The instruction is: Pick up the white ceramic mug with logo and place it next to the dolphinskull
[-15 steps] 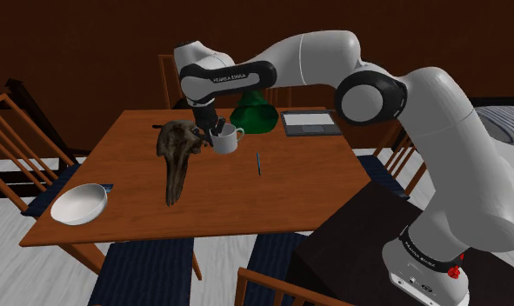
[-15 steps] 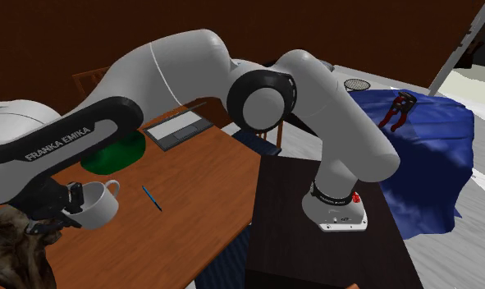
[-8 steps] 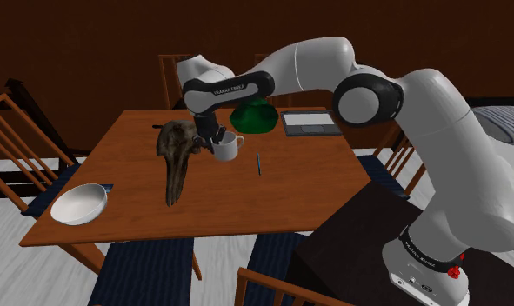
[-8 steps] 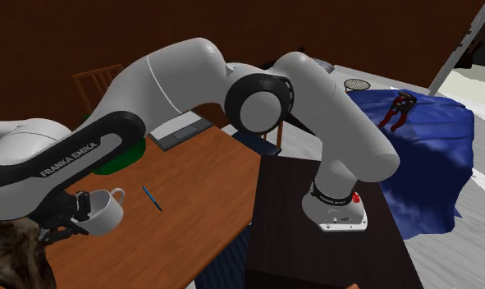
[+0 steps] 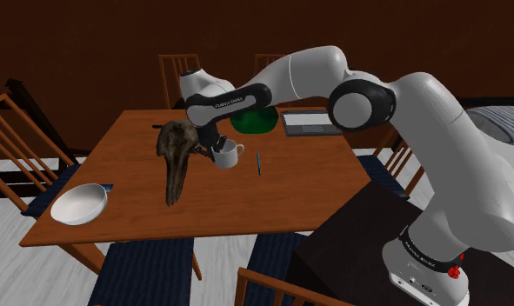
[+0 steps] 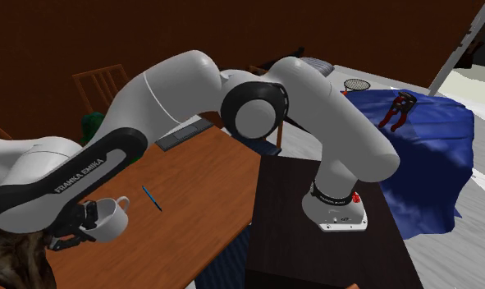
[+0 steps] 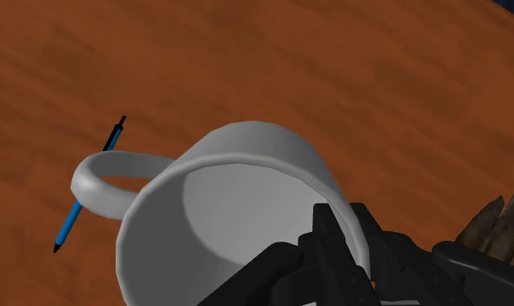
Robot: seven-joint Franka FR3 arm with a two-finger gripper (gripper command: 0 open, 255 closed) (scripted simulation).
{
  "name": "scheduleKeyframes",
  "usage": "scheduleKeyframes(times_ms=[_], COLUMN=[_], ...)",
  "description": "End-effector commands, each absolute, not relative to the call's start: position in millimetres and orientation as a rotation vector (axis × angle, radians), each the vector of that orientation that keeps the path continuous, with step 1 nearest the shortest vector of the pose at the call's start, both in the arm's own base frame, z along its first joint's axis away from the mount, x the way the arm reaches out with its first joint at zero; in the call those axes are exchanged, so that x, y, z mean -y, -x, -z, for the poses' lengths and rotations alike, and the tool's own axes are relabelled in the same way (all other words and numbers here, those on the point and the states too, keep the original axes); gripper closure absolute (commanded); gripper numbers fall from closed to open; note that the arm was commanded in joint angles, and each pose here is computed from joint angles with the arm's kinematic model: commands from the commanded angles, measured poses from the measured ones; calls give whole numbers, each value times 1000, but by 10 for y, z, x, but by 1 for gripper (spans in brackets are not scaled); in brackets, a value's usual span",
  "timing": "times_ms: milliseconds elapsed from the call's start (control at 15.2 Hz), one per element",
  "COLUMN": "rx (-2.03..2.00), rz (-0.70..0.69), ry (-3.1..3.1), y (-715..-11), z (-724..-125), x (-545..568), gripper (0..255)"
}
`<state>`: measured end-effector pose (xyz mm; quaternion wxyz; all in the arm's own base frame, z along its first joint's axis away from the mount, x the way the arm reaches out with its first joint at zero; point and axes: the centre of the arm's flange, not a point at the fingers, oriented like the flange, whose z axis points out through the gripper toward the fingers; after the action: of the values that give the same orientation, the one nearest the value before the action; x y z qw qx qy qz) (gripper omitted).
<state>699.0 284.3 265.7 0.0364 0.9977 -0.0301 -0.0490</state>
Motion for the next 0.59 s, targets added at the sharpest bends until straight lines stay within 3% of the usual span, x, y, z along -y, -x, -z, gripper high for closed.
scheduleKeyframes(times_ms=[0, 528], rx=[92, 92], rz=[150, 150], ry=[-3064, -3064], y=[-6983, -6983], z=[-2555, -2133], x=[-2832, -2832], gripper=[255, 255])
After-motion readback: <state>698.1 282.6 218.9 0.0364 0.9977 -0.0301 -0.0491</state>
